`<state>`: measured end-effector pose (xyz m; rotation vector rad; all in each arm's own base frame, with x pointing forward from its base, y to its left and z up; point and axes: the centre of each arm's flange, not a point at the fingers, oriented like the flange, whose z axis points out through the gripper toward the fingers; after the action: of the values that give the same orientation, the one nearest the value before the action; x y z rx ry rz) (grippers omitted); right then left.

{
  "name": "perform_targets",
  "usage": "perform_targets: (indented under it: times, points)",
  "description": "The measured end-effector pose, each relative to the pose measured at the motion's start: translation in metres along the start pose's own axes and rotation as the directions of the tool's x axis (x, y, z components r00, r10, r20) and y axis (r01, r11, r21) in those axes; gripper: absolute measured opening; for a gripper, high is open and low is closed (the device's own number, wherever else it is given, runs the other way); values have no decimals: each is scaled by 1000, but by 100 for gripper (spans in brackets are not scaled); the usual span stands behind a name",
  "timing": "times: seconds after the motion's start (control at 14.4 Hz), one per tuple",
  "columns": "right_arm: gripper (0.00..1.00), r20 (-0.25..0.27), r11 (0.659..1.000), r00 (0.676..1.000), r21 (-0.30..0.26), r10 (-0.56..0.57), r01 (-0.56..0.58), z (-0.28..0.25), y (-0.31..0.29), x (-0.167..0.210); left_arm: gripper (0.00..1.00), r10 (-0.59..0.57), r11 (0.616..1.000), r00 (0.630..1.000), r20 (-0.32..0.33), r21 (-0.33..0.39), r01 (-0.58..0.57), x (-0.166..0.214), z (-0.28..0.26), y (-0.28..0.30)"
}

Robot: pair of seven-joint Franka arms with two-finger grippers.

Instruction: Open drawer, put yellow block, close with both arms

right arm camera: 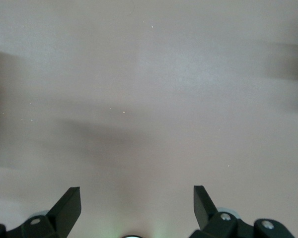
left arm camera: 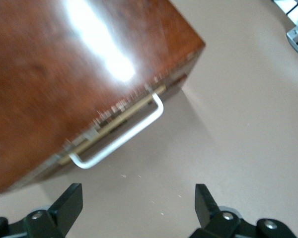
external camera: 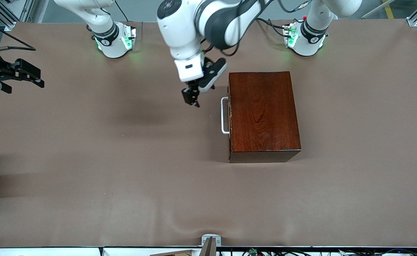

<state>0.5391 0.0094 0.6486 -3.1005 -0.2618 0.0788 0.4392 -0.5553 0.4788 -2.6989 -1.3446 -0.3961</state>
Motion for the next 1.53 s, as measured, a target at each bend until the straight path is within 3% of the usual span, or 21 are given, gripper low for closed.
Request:
perform_targets:
  times: [0.42,0.76,1.11,1.32,1.53]
  points:
    - [100,-9,1000,1000,-1,3,-3,-1,2,1,100,140,988,988,69,53,-143,152,-54,-26]
    - [100,-10,1000,1000,-1,6,-6,-1,3,1,100,293,956,949,113,-9,-294,264,-106,-71]
    - [100,-8,1000,1000,0,14,-14,-1,8,0,100,455,890,881,127,-52,-452,383,-103,-114]
    - [100,-8,1000,1000,0,15,-15,-1,8,0,100,529,848,832,168,-62,-527,421,-85,-137]
    - [100,-8,1000,1000,0,14,-14,-1,8,0,100,635,770,750,186,-85,-632,446,-73,-160]
